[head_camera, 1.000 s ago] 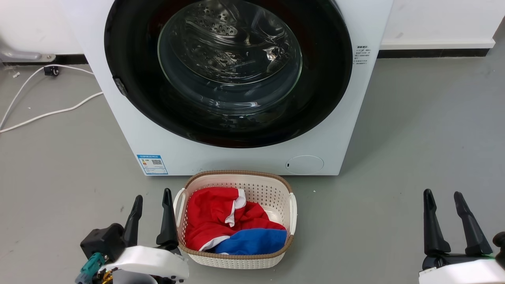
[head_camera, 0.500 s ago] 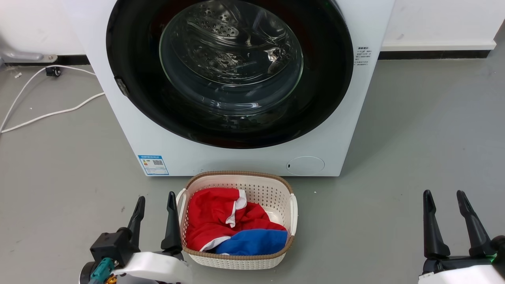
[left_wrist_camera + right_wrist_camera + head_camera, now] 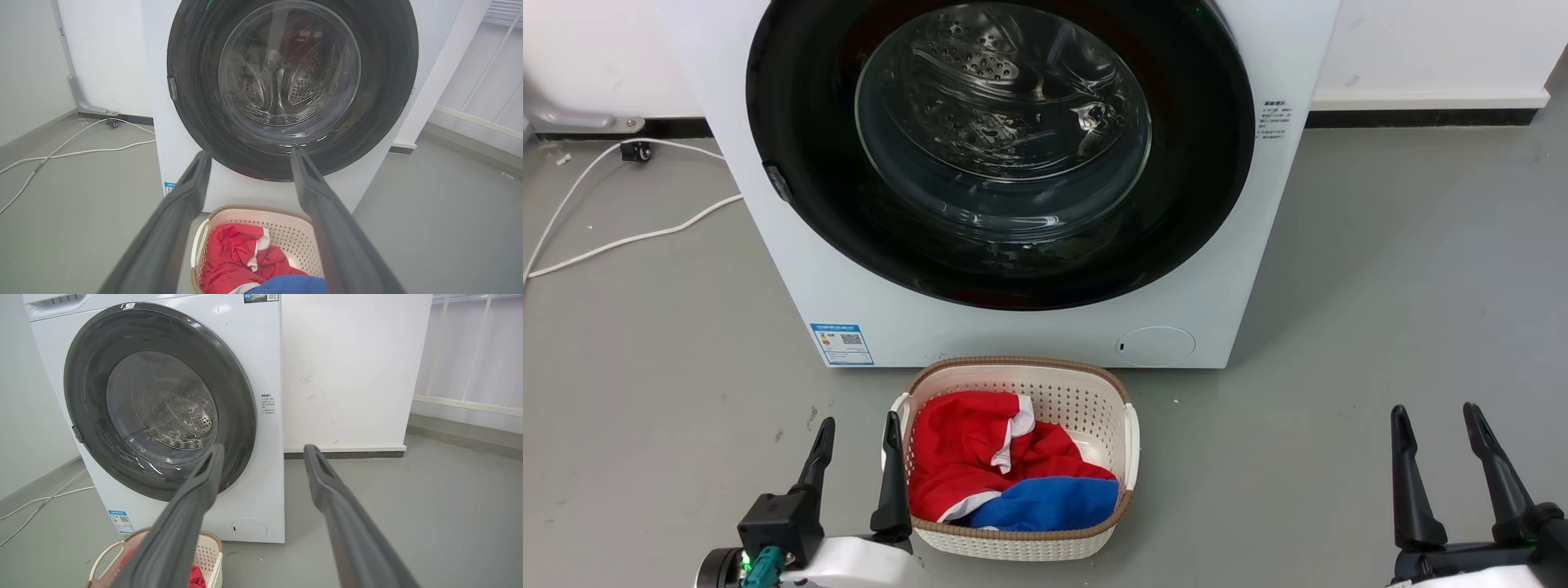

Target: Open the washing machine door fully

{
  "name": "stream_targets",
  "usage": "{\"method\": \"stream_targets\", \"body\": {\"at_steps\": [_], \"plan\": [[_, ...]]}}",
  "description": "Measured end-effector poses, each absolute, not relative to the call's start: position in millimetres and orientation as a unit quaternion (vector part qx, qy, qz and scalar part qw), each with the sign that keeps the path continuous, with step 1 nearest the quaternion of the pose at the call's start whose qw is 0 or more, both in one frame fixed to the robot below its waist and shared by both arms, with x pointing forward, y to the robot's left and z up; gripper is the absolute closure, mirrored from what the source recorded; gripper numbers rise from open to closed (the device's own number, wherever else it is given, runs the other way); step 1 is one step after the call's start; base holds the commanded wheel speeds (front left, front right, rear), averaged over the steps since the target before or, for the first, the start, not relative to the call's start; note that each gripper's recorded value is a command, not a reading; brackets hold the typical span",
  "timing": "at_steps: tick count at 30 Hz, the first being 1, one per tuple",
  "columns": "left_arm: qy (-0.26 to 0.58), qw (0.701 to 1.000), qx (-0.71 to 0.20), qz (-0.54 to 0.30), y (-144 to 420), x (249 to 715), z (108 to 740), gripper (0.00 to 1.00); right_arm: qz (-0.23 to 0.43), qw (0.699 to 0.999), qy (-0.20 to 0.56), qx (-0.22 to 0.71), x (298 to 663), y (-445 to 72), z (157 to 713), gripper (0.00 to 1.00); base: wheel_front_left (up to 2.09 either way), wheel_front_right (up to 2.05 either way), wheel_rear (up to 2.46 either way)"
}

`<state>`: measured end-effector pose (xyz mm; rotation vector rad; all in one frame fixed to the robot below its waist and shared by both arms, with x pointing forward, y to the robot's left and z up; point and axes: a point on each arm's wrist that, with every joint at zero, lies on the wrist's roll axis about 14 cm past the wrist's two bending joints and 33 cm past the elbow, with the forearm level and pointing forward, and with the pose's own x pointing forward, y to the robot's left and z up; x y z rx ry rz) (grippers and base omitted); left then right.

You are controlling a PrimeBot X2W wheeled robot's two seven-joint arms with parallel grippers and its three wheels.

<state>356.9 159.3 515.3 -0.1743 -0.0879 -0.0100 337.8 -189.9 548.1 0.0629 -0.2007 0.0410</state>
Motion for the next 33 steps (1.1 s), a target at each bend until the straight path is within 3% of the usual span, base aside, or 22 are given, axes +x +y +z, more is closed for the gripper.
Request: {"method": "stream_targets", "body": {"at_steps": [15, 33], "plan": [[-0.051, 0.997, -0.052, -0.006, 157.5, 353.9, 514.1, 0.00, 0.025, 0.994, -0.105, -0.003, 333.4, -188.5, 548.0, 0.00, 0.00, 0.00, 0.00], [-0.044, 0.998, -0.053, 0.000, 160.9, 352.4, 509.1, 0.00, 0.023, 0.995, -0.094, 0.022, 332.6, -188.3, 539.6, 0.00, 0.00, 0.00, 0.00]]}}
